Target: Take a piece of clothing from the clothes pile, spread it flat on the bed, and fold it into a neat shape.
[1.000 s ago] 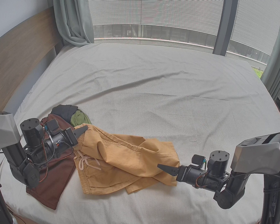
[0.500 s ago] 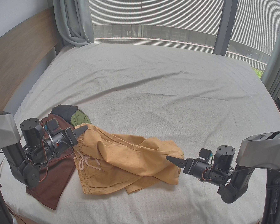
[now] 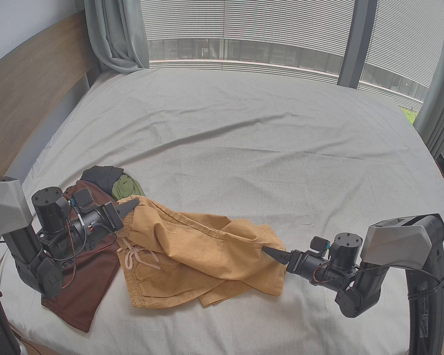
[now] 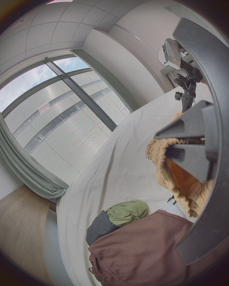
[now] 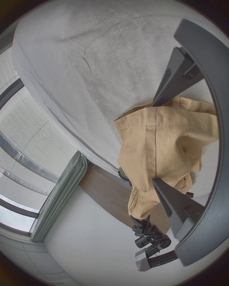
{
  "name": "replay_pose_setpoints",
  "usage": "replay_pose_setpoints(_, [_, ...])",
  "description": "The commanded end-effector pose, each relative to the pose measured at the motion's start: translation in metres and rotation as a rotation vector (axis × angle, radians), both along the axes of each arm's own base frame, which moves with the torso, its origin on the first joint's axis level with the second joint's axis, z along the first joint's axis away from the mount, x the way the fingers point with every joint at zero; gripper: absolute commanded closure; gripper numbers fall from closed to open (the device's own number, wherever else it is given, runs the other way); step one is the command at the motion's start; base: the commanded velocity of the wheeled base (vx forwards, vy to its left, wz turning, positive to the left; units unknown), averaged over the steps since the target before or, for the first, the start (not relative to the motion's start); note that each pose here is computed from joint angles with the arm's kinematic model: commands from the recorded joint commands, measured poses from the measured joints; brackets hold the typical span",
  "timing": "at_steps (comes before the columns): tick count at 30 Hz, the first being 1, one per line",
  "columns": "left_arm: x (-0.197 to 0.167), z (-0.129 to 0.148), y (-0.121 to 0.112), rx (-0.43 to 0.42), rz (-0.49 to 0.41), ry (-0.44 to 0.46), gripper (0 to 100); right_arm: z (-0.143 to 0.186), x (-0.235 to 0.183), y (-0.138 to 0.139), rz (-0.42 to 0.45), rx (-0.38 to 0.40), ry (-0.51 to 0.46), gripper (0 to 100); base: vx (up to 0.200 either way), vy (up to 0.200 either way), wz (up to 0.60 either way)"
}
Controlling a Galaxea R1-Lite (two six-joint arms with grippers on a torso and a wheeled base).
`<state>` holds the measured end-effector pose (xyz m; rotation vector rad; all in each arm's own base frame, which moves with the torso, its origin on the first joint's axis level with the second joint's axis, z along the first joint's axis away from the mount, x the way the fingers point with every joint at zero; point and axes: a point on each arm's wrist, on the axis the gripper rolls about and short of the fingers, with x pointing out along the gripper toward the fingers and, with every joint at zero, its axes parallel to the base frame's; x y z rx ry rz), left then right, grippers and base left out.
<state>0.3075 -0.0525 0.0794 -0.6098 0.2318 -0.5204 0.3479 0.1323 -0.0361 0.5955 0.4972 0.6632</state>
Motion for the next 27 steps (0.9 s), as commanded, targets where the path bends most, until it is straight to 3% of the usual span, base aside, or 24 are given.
replay_pose_setpoints(1, [0.000, 0.000, 0.000, 0.001, 0.001, -0.002, 100, 0.006, -0.002, 0.002, 0.020, 0.011, -0.008, 0, 0.000, 0.000, 0.00])
replay_pose_setpoints(12, [0.001, 0.001, 0.003, -0.001, 0.010, -0.006, 100, 0.042, -0.023, 0.000, 0.074, 0.032, -0.040, 0, 0.000, 0.000, 0.00])
replay_pose_setpoints(18, [0.003, 0.001, 0.007, -0.002, 0.025, -0.009, 100, 0.048, -0.033, -0.003, 0.096, 0.033, -0.027, 0, 0.000, 0.000, 0.00])
replay_pose_setpoints(27, [0.003, 0.002, 0.008, -0.001, 0.027, -0.011, 100, 0.051, -0.043, -0.003, 0.198, 0.050, -0.004, 0, 0.000, 0.000, 0.00])
